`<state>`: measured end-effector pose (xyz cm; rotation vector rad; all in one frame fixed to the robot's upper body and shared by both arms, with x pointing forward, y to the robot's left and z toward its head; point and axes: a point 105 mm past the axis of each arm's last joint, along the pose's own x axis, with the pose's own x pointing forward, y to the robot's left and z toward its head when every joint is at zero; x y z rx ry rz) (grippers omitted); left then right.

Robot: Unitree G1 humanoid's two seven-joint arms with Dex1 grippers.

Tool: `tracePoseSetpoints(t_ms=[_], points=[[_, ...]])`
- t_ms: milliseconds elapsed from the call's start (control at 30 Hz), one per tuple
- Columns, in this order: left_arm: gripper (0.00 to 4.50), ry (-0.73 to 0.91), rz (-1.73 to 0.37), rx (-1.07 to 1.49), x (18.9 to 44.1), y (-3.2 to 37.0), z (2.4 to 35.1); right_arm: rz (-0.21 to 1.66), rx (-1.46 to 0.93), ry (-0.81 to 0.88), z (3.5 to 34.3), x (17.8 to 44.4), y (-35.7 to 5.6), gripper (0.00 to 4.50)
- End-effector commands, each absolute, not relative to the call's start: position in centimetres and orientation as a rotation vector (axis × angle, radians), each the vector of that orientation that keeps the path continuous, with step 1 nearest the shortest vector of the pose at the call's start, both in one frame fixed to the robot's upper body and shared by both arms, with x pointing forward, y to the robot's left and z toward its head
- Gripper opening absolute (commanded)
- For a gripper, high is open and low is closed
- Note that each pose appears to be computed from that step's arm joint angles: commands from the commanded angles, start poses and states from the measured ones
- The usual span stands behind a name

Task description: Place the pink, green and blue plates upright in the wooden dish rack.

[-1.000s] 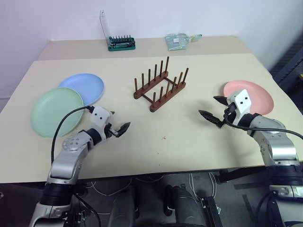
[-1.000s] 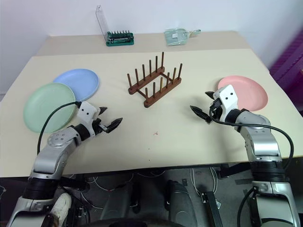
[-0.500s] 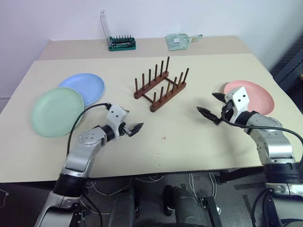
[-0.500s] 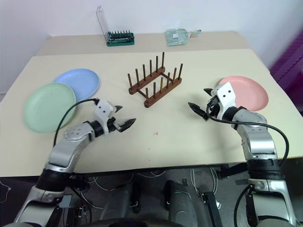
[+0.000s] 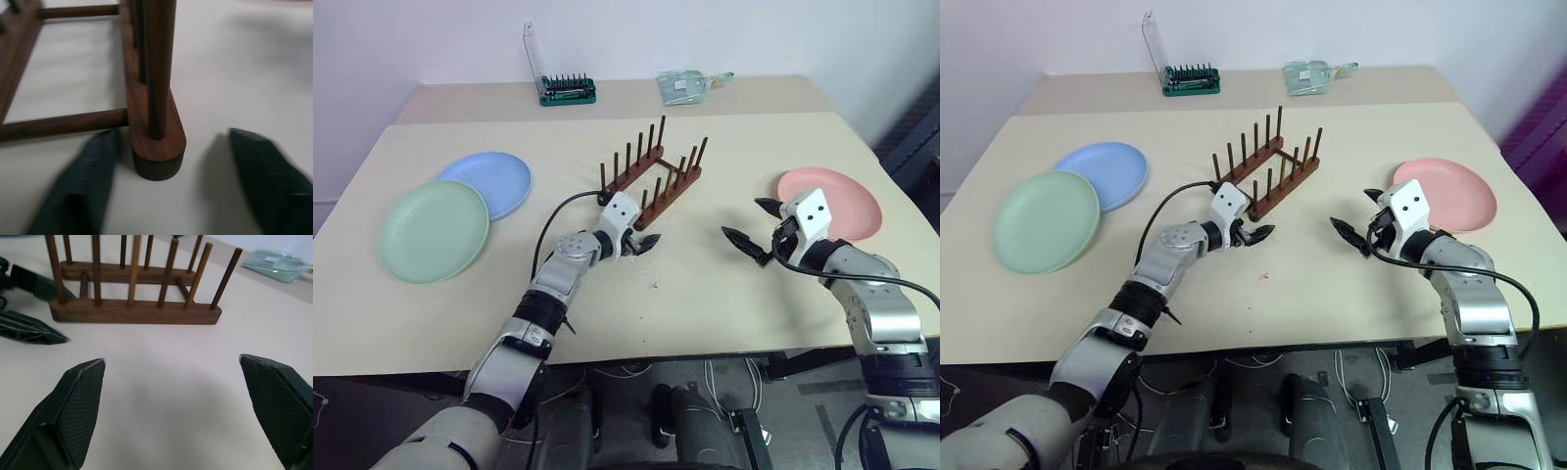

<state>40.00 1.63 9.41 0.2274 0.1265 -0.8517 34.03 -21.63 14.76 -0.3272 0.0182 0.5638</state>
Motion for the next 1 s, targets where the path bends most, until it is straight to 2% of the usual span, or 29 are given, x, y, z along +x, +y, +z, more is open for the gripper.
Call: tracePoseSetpoints(t_ms=[33, 67, 100, 133, 333, 533, 667, 733, 800, 867, 900, 967, 1000], points=[[1.58, 0.124, -0.898, 0.233, 39.3, 0.9, 9.1, 0.542, -0.351, -0.031, 16.0, 33.6, -21.9, 4.50], [1.07, 0.123, -0.901, 0.239, 39.3, 1.0, 9.0, 0.540, -0.351, -0.031, 15.9, 33.6, -21.9, 4.50], [0.80, 0.122, -0.903, 0.243, 39.2, 1.1, 9.0, 0.539, -0.351, -0.031, 15.9, 33.5, -21.8, 4.50], [0.75, 0.107, -0.925, 0.270, 39.0, 1.1, 9.0, 0.543, -0.360, -0.023, 15.7, 33.4, -21.8, 4.50], [0.75, 0.012, -1.139, 0.349, 36.6, 1.3, 10.0, 0.605, -0.428, 0.094, 13.9, 32.0, -22.7, 4.50], [0.75, 0.104, -1.342, 0.411, 34.9, 4.4, 9.7, 0.652, -0.455, 0.166, 12.6, 30.9, -23.3, 4.50], [0.75, 0.158, -1.348, 0.440, 35.2, 6.2, 9.0, 0.651, -0.455, 0.160, 12.5, 31.0, -23.1, 4.50], [1.81, 0.182, -1.320, 0.446, 35.5, 6.9, 8.8, 0.652, -0.453, 0.159, 12.5, 31.0, -23.0, 4.50], [2.67, 0.190, -1.249, 0.479, 36.2, 7.7, 8.7, 0.652, -0.449, 0.157, 12.5, 31.0, -23.1, 4.50], [3.71, 0.222, -1.212, 0.464, 36.2, 8.7, 8.5, 0.661, -0.443, 0.173, 12.4, 30.8, -23.2, 3.96], [3.72, 0.234, -1.207, 0.461, 36.1, 9.1, 8.4, 0.669, -0.444, 0.181, 12.4, 30.7, -23.3, 3.65], [3.72, 0.282, -1.184, 0.432, 35.5, 10.4, 8.1, 0.676, -0.454, 0.199, 12.1, 30.6, -23.4, 2.64], [3.47, 0.299, -1.181, 0.396, 35.0, 10.9, 8.2, 0.696, -0.452, 0.209, 11.9, 30.3, -23.2, 2.13]])
